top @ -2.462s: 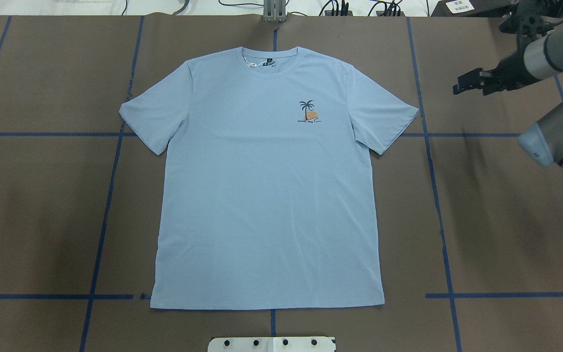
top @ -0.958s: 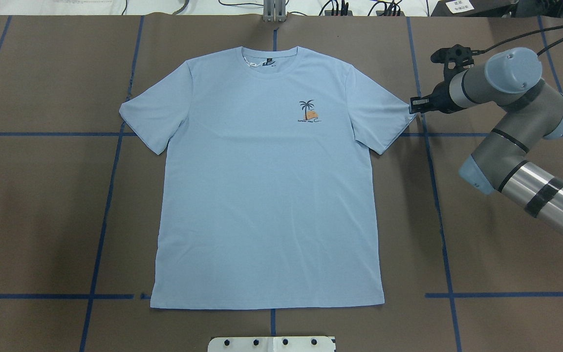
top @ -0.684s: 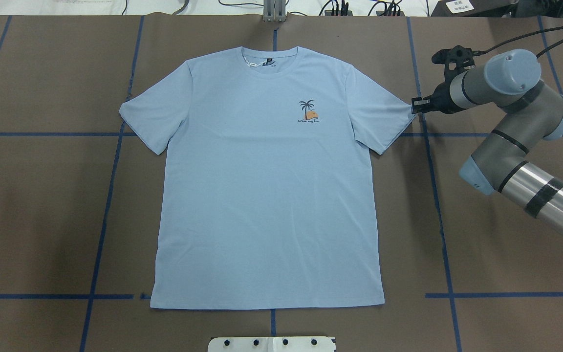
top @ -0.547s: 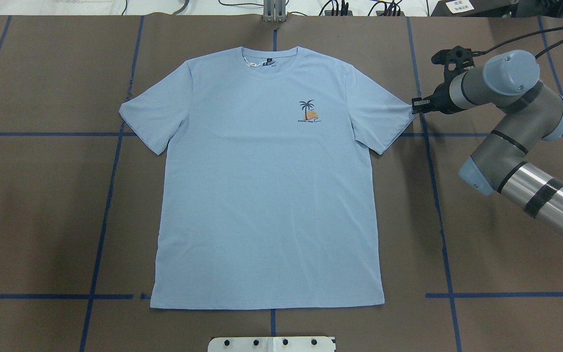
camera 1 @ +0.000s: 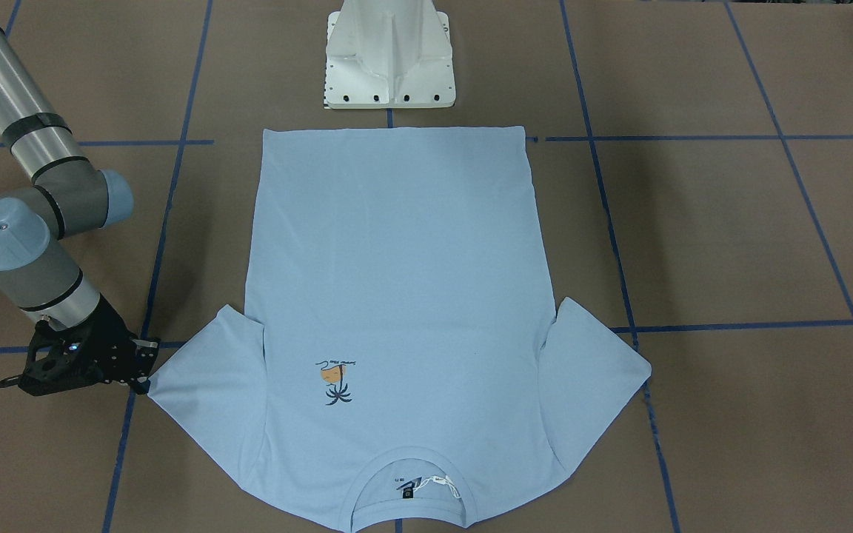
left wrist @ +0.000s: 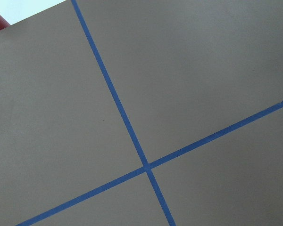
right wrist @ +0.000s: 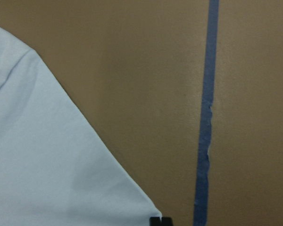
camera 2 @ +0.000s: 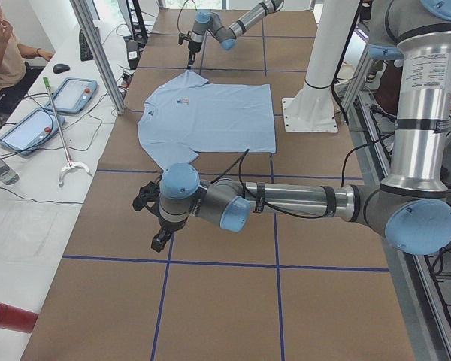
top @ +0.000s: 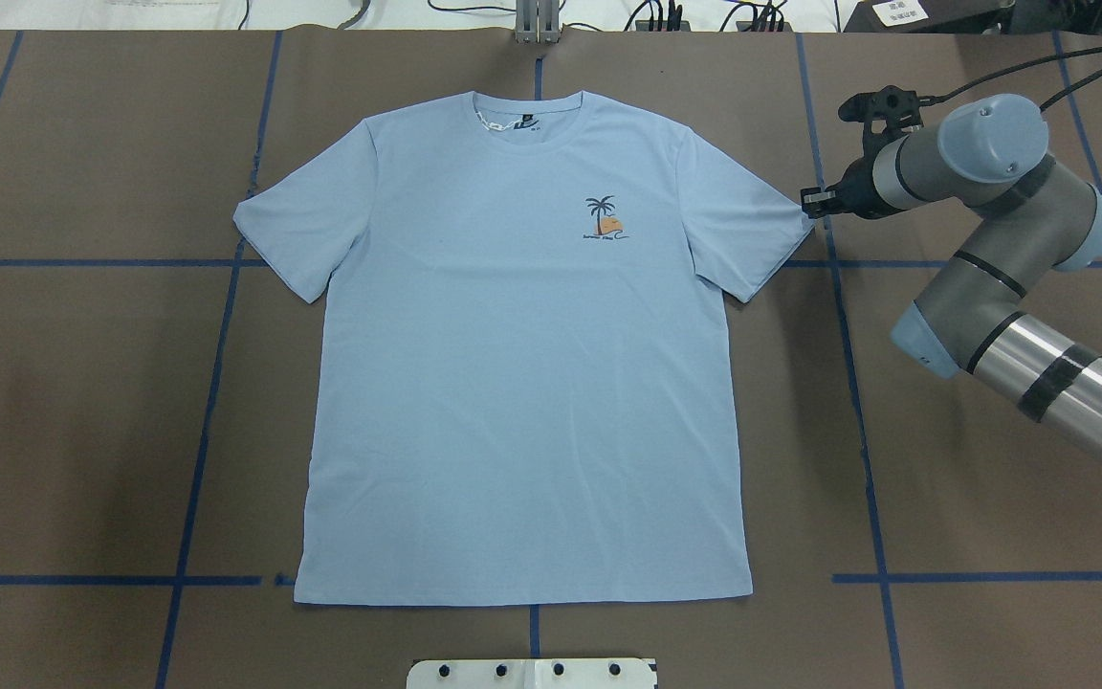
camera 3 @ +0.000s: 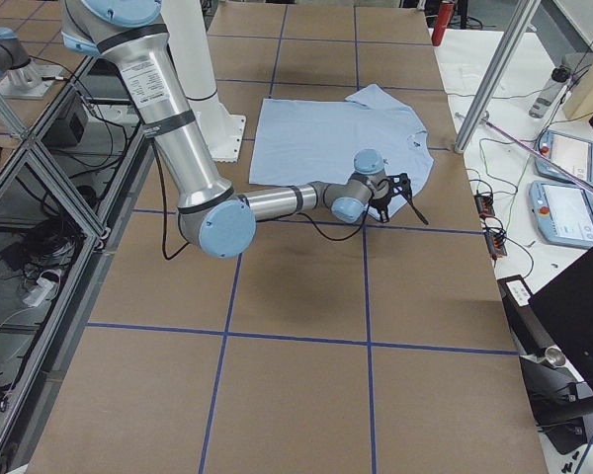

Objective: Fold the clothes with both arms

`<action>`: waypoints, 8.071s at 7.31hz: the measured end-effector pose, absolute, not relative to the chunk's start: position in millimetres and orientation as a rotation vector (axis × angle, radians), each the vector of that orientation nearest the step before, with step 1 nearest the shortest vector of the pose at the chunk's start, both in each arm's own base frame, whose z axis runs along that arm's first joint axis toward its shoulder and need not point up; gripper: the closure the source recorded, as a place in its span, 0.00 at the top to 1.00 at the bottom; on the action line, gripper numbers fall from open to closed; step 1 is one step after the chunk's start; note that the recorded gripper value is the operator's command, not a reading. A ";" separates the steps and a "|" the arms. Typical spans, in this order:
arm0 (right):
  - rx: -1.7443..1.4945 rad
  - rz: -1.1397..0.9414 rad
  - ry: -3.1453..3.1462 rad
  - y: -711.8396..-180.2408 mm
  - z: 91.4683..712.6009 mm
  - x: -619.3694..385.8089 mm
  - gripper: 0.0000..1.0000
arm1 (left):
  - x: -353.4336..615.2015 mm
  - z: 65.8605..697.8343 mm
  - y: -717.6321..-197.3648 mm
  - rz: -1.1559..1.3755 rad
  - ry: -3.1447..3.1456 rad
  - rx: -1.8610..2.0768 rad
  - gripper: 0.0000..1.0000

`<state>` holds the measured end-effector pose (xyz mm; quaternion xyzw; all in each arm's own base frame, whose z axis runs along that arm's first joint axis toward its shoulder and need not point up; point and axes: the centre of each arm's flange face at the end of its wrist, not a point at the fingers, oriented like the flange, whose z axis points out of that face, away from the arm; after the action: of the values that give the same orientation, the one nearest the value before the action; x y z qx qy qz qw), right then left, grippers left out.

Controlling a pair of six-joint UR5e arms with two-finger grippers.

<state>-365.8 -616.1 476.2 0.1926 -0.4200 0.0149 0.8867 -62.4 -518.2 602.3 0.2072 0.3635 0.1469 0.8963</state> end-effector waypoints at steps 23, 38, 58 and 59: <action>0.241 -0.110 -0.761 -713.1 299.4 -323.2 1.00 | 153.1 491.7 -608.7 0.092 0.929 0.332 0.85; 0.253 -0.227 -0.804 -712.4 413.4 -161.0 1.00 | 380.6 462.4 -633.6 -0.168 0.929 0.305 0.00; 0.184 0.135 -0.954 -490.4 366.0 -320.1 1.00 | 447.7 306.0 -508.0 -0.162 1.100 0.183 1.00; 0.163 0.191 -0.977 -436.0 366.0 -330.6 1.00 | 434.2 312.3 -474.8 -0.150 1.121 0.166 1.00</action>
<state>-330.6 -436.0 366.0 0.0779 -0.4681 0.0915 0.8755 434.2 -474.8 312.3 0.0788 0.5303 -0.0708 0.8412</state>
